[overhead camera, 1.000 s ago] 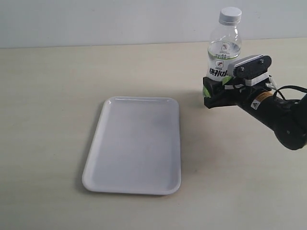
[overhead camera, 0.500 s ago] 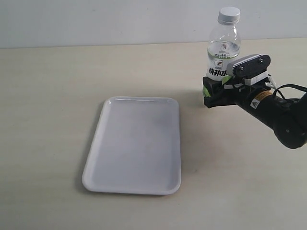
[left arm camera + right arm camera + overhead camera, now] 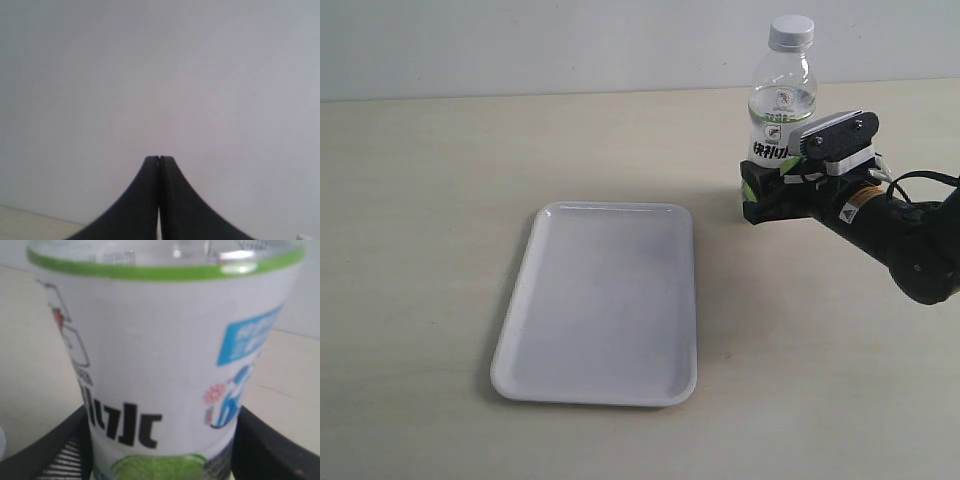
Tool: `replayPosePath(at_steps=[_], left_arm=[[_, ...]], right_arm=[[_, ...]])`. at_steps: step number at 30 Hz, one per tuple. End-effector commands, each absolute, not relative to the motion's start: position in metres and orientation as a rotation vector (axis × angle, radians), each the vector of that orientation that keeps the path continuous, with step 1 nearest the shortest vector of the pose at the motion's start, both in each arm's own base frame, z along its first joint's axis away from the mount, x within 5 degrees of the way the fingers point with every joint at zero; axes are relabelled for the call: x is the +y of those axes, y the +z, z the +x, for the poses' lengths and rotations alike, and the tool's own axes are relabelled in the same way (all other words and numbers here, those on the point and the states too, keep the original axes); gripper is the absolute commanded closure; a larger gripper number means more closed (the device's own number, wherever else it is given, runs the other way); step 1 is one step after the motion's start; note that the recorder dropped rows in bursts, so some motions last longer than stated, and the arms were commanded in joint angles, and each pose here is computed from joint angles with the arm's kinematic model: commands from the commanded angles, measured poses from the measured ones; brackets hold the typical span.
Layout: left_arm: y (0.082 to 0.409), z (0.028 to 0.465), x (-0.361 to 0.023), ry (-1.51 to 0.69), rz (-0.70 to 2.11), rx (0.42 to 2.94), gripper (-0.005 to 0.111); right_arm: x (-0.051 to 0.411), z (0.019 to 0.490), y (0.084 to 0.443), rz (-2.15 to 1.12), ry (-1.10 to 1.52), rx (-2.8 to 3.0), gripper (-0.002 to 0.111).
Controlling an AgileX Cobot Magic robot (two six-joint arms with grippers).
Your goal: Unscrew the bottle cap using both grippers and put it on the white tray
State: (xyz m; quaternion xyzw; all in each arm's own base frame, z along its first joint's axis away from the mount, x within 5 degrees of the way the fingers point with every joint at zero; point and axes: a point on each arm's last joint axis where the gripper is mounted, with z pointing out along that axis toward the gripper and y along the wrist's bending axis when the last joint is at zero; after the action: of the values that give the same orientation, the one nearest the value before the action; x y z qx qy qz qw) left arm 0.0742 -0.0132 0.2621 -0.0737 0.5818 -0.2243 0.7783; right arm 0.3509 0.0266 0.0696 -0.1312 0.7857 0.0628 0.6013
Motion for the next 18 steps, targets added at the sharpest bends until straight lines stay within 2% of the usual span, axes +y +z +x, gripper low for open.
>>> replayPosePath(at_steps=[1,4,7,14,18], left_arm=[[0.293,0.116,-0.017,-0.391,-0.07,1.415,0.107],[0.309,0.15,-0.014,-0.219,0.031,1.571,0.107],[0.324,0.176,-0.015,-0.086,0.183,1.625,0.107],[0.338,0.222,-0.031,-0.093,0.458,1.55,0.107],[0.343,0.253,-0.035,-0.12,0.506,1.55,0.107]], right_arm=[[0.028,0.357,0.08,-0.309,0.15,1.752,0.108],[0.028,0.36,0.079,-0.321,0.147,1.769,0.108],[0.029,0.359,0.078,-0.345,0.154,1.782,0.108],[0.031,0.359,0.078,-0.372,0.167,1.773,0.108],[0.031,0.359,0.078,-0.372,0.166,1.771,0.108]])
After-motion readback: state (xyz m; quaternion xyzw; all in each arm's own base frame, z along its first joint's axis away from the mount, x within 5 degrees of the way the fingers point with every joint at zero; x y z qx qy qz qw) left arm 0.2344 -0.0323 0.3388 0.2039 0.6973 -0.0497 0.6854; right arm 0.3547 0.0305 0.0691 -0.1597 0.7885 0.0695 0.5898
